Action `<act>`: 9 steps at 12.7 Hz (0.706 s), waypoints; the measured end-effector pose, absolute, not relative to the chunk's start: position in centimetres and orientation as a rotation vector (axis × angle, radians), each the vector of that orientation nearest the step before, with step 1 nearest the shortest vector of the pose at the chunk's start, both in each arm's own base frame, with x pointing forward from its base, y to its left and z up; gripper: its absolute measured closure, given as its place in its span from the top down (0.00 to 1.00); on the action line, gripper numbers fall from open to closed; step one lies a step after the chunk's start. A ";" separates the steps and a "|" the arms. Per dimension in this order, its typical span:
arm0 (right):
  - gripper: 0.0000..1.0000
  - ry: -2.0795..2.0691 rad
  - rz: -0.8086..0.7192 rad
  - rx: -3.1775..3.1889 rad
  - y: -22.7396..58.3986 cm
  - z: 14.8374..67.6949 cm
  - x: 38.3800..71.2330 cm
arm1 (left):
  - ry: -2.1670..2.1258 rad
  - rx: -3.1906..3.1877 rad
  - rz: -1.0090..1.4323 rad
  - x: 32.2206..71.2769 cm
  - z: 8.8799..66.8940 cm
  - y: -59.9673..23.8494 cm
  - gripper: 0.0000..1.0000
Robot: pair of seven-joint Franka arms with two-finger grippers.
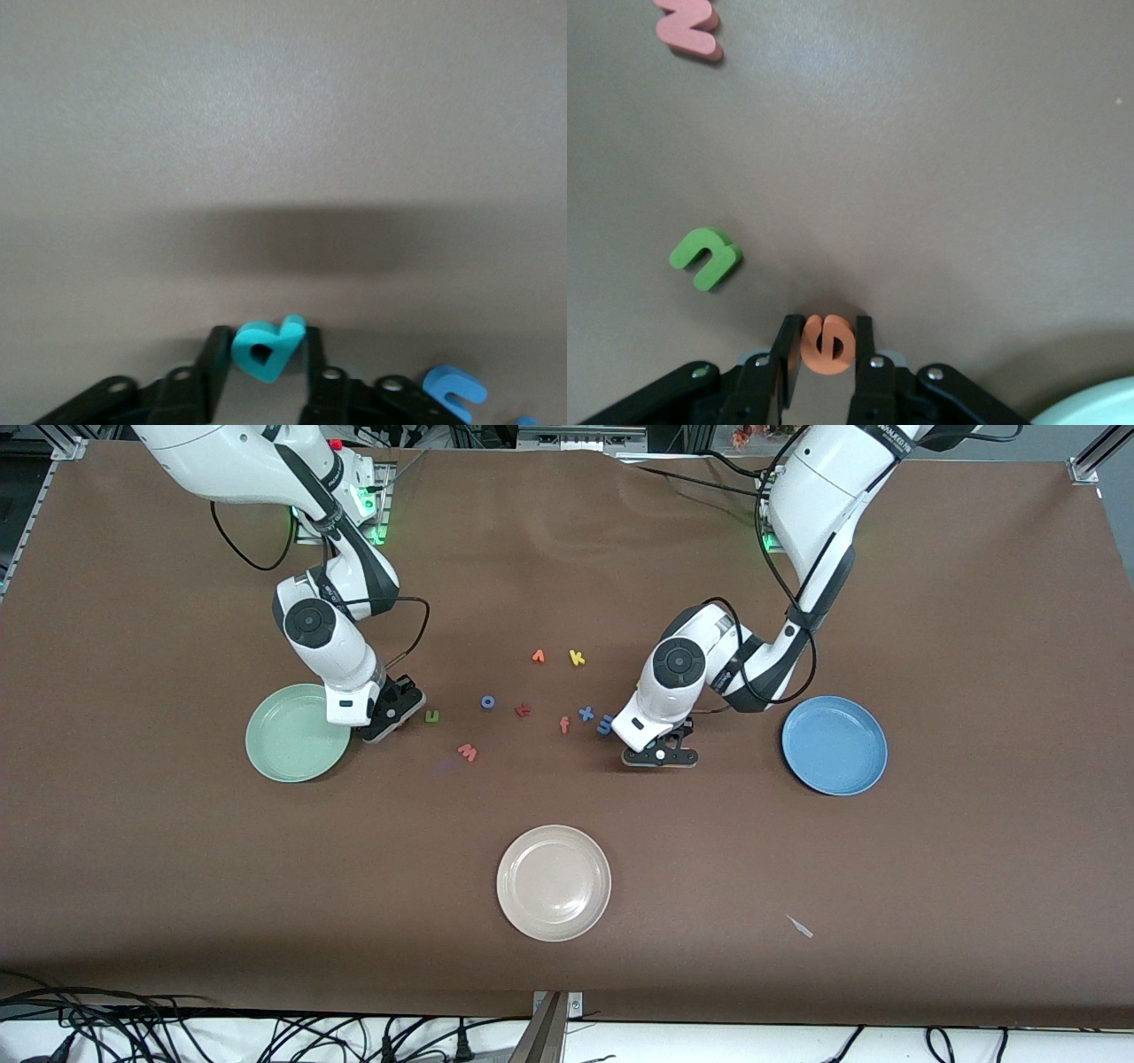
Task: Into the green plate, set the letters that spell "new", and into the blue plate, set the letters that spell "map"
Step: 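Put the e and d on the green and blue plates with both grippers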
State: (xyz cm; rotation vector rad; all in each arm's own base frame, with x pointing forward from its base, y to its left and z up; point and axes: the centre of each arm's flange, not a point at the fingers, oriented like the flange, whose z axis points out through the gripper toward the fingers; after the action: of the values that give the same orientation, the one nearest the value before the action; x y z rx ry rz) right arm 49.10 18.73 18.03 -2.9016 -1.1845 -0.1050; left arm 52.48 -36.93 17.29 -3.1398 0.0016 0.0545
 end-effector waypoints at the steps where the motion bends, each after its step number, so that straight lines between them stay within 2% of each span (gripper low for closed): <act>1: 0.28 -1.192 -0.116 -2.911 18.2 18.9 49.7 | -0.003 -3.135 0.046 52.5 17.3 -37.0 0.28; 5: 0.28 -1.136 0.018 -3.027 13.8 25.1 50.9 | -0.032 -3.125 0.035 53.6 17.6 -36.0 0.28; 7: 0.28 -1.073 0.078 -3.061 11.0 24.6 50.7 | 0.012 -3.083 0.093 55.3 18.7 -33.8 0.28; 8: 0.34 -1.044 0.119 -3.069 9.8 23.6 50.3 | 0.057 -3.057 0.150 56.2 19.8 -32.1 0.28; 9: 0.45 -1.015 0.149 -3.077 8.7 22.7 50.1 | 0.113 -3.040 0.206 57.0 21.1 -30.2 0.28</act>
State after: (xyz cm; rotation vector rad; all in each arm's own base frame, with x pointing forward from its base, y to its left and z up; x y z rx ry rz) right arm 50.13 8.71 22.73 -3.0773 -1.0151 0.1490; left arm 57.00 -30.23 21.07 -3.0398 0.1125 0.2055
